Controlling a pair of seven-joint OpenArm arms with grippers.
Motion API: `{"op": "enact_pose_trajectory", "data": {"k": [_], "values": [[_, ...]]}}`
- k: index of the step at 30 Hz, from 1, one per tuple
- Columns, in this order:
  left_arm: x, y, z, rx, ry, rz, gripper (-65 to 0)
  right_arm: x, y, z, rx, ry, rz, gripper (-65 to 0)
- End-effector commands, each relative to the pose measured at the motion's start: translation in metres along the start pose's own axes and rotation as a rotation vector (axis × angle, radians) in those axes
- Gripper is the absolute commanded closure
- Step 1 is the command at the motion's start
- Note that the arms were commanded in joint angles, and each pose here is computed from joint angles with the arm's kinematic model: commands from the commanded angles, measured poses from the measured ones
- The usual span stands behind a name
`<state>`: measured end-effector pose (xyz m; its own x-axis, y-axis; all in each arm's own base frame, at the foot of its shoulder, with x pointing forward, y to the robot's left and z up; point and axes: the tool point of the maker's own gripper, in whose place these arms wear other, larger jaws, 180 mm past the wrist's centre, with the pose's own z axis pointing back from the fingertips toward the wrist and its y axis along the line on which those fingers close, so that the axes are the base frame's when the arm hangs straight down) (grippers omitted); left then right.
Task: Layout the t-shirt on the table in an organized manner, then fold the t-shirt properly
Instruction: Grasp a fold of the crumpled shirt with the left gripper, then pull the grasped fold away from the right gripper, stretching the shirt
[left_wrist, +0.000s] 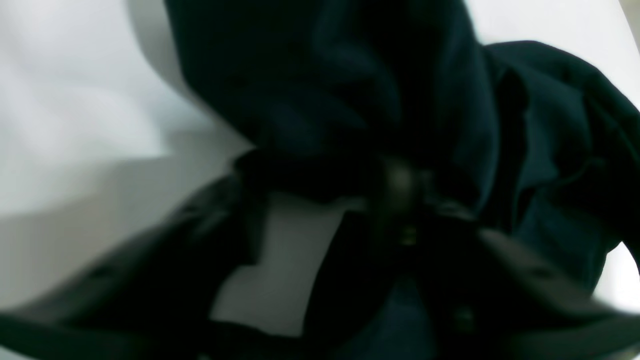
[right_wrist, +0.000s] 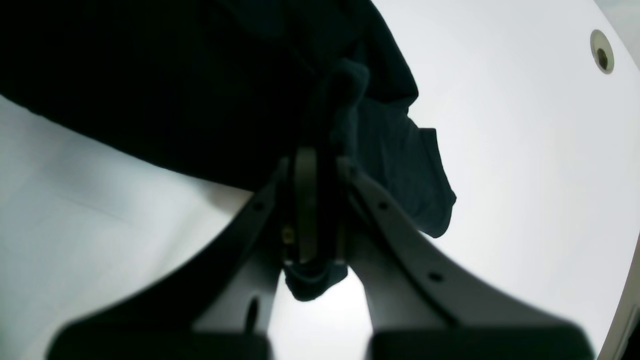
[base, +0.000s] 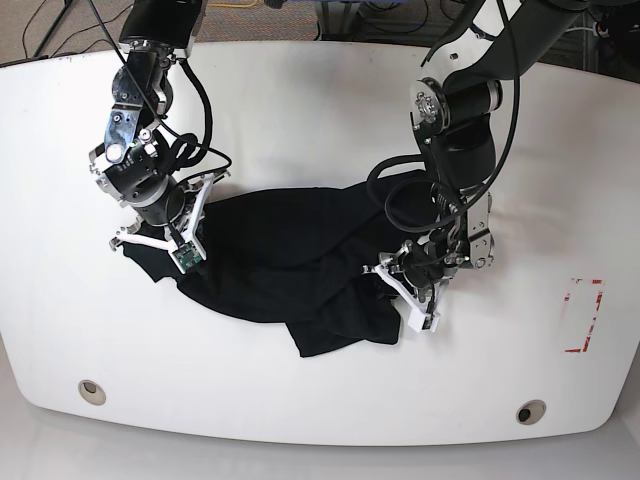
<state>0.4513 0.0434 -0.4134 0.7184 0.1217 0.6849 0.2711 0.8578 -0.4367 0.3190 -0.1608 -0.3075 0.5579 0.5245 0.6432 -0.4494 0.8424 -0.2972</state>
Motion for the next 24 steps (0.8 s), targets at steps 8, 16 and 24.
{"op": "enact_pose_trajectory", "data": {"k": [8, 16, 24], "values": [[0.031, -0.002, 0.005, -0.002, -0.077, -0.028, -2.8, 0.014, -0.006, 0.005, -0.019, -0.052, 0.003, 0.0], [0.038, 0.013, 0.028, 0.064, -0.120, -0.075, -1.4, 0.014, -0.007, 0.005, -0.021, -0.050, 0.004, 0.0], [0.043, 0.025, 0.070, 0.144, -0.114, -0.193, -1.3, 0.013, -0.008, 0.005, -0.025, -0.048, 0.007, 0.0]]}}
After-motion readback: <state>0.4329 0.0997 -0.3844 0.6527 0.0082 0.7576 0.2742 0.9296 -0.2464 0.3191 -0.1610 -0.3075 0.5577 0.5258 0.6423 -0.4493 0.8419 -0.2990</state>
